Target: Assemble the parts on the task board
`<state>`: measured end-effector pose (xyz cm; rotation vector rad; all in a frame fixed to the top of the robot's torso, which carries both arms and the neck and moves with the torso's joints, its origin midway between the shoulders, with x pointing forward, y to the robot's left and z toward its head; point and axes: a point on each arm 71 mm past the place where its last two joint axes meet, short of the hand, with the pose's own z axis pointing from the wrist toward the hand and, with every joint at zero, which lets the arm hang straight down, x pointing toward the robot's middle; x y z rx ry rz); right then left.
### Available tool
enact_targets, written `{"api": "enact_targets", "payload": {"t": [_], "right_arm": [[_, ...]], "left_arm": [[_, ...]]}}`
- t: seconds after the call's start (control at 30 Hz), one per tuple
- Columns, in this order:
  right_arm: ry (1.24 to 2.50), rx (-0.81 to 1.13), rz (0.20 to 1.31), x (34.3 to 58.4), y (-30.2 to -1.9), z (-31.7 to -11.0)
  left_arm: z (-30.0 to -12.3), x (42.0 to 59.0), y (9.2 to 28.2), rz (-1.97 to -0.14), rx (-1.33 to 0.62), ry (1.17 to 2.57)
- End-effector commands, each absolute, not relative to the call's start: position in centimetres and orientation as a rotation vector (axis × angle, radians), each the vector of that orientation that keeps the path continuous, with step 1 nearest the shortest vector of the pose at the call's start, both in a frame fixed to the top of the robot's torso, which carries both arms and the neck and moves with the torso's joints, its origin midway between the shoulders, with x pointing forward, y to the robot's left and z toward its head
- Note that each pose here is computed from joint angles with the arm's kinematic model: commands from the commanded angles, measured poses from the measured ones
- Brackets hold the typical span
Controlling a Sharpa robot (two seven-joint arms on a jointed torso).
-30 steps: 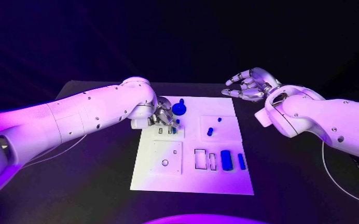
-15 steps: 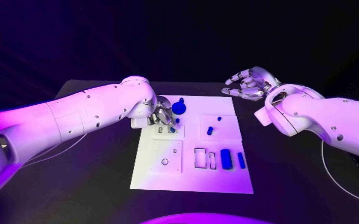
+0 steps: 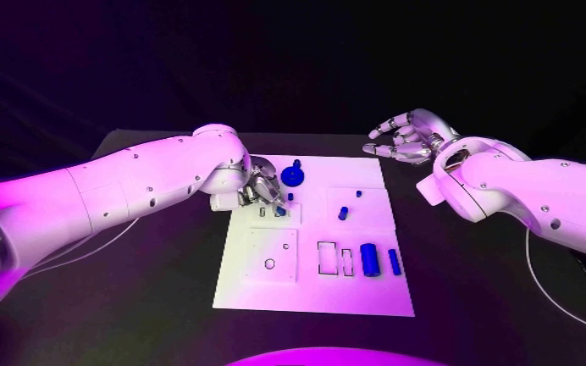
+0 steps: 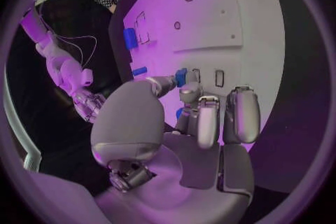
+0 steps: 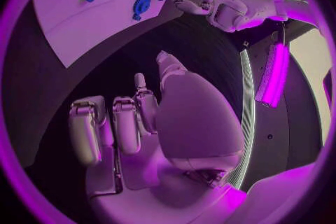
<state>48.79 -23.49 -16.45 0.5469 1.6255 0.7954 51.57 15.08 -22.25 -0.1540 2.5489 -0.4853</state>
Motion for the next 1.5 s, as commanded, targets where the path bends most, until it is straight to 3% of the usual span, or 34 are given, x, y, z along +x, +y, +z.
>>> {"api": "enact_targets", "payload": {"t": [0.03, 0.6, 1.07, 1.5], "right_arm": [[1.638, 0.527, 0.799, 48.7, -23.5, -16.5], [1.641, 0.531, 0.802, 48.6, -23.7, -16.6], [1.644, 0.525, 0.801, 48.5, -23.8, -16.7], [1.649, 0.523, 0.801, 48.5, -23.8, -16.7]], "left_arm": [[-21.9, 51.5, 15.3, -0.531, -0.229, 2.510], [-21.4, 50.1, 16.3, -0.489, -0.197, 2.327], [-23.1, 49.0, 15.7, -0.440, -0.122, 2.268], [-23.5, 48.8, 15.4, -0.416, -0.084, 2.251]]}}
